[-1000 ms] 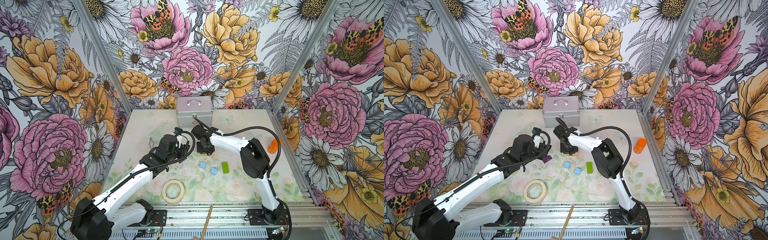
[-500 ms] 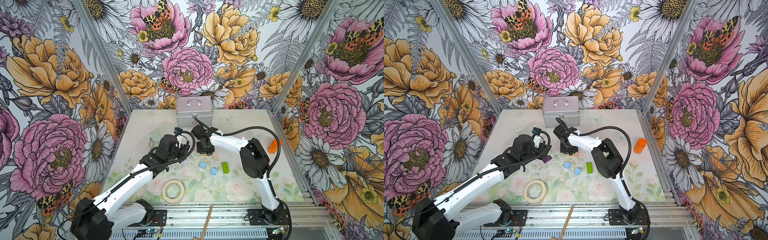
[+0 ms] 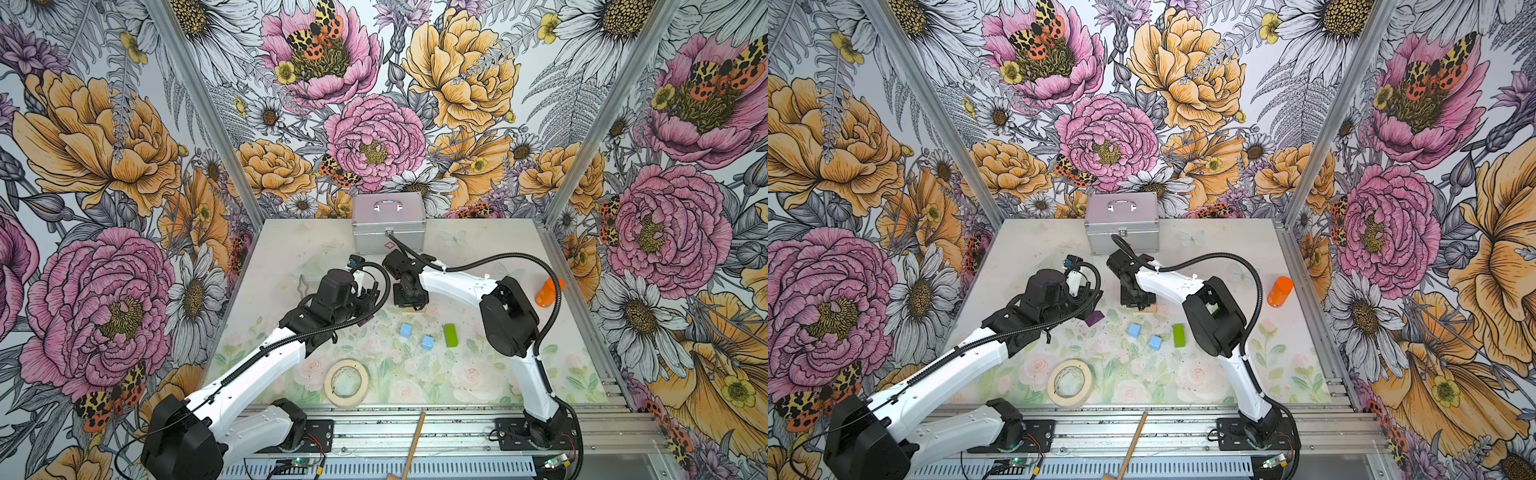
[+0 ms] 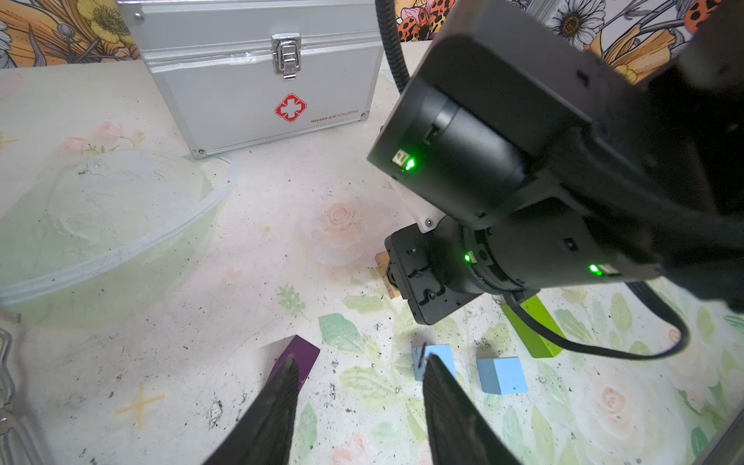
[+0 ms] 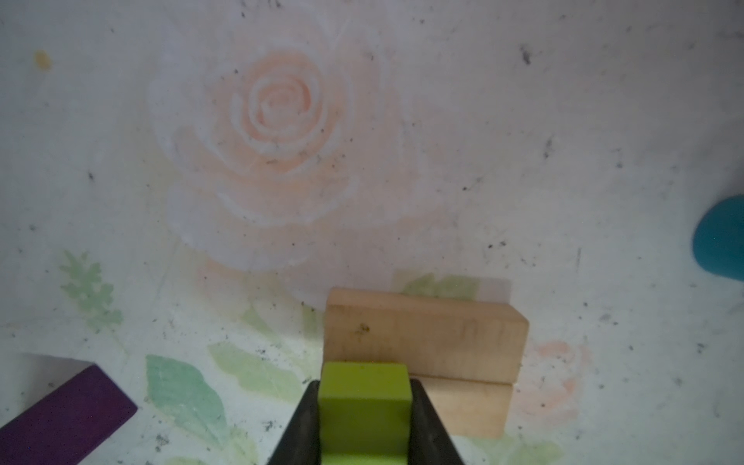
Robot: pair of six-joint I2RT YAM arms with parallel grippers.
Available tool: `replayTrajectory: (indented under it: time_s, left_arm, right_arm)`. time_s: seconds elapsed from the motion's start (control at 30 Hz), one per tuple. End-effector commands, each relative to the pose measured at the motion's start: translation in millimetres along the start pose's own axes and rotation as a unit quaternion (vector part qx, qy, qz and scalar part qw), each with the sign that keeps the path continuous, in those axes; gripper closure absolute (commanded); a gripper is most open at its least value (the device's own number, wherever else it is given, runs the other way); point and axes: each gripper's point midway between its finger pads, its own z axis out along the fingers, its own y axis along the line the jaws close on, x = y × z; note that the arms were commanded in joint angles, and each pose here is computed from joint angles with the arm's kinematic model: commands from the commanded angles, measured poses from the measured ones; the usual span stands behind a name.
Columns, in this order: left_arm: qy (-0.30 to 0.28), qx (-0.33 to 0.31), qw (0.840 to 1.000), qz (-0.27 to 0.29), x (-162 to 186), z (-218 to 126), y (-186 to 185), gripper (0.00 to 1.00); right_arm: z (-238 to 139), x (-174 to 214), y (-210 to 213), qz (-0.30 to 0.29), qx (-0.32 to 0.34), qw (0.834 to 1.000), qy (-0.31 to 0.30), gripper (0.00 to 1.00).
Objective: Build the wood block tower
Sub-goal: 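Lower the held lime-green cube onto the wood blocks with the right gripper, then open the right gripper and raise it toward the other small lime-green cube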
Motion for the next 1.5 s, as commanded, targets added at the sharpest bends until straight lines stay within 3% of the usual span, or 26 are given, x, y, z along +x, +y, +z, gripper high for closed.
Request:
replayTrajectory:
  time_s: [0.0,0.47,0.87,1.23,1.47]
  left_arm:
    - [-0.013,0.003,1.0,-0.003,-2.9,-0.8,-0.9,0.49]
    - [-0.013,0.002,1.0,-0.002,-3.1,-1.3,-1.1,0.49]
    - [-0.014,0.002,1.0,-0.002,-3.5,-1.6,-1.1,0.48]
    - [-0.015,0.002,1.0,-0.001,-3.7,-2.2,-1.7,0.49]
    - [-0.015,0.002,1.0,-0.001,-3.9,-2.1,-2.0,0.49]
  right_arm:
    - [2.2,-7.6,4.4,0.01,-0.007,1.0,-0.005,0.77]
    - [1.1,-7.7,4.6,0.011,-0.009,1.0,-0.005,0.64]
    - [-2.1,-9.3,3.3,0.011,-0.008,1.0,-0.009,0.59]
    - [-31.0,-23.4,2.3,0.018,-0.014,0.999,-0.047,0.55]
    - [-68.9,-37.6,0.8,0.02,-0.027,0.995,-0.09,0.53]
